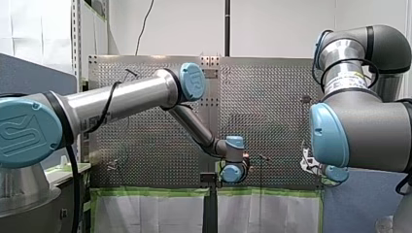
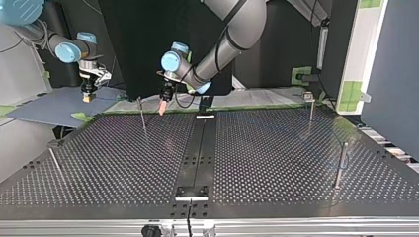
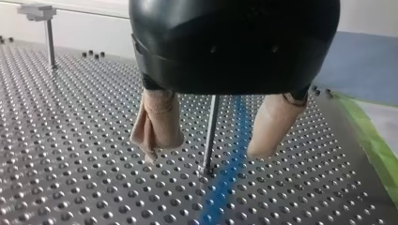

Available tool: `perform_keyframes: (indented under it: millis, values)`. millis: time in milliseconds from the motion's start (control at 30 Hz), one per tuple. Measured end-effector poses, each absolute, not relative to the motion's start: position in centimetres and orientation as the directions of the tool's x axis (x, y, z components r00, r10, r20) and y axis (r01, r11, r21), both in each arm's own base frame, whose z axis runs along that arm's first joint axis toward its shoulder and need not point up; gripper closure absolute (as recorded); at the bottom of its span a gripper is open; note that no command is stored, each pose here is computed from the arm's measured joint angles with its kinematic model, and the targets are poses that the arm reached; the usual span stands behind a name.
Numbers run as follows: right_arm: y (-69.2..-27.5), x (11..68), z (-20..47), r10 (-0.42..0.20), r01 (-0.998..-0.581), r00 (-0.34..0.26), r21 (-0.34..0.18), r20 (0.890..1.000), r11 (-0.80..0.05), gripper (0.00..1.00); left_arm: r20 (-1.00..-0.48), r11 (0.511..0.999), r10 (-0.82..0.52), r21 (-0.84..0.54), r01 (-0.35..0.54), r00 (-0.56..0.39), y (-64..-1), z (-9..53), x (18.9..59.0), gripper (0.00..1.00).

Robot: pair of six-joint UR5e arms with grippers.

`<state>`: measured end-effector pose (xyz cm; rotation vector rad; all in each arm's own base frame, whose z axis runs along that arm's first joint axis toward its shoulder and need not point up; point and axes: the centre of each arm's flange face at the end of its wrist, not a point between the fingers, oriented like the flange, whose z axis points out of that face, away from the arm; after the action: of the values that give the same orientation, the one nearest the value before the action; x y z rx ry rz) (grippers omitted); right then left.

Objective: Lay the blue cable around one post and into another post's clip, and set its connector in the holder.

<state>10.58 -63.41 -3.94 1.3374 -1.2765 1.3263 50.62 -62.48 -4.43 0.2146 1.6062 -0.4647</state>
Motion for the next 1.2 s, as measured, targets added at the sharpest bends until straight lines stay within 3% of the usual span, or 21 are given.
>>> perform_keyframes:
  millis: [533, 1200]
  values:
    - [-63.3, 10.5, -4.1, -0.112, -0.987, -0.087, -0.101, 0.990, -0.124, 1.00, -0.987, 0.903, 0.029, -0.042, 0.427, -0.158, -60.4, -4.8, 48.4, 0.00]
    - [-63.2, 10.5, -4.1, -0.115, -0.987, -0.091, -0.105, 0.989, -0.121, 1.00, -0.986, 0.888, 0.106, 0.034, 0.459, -0.132, -59.7, -1.1, 47.4, 0.00]
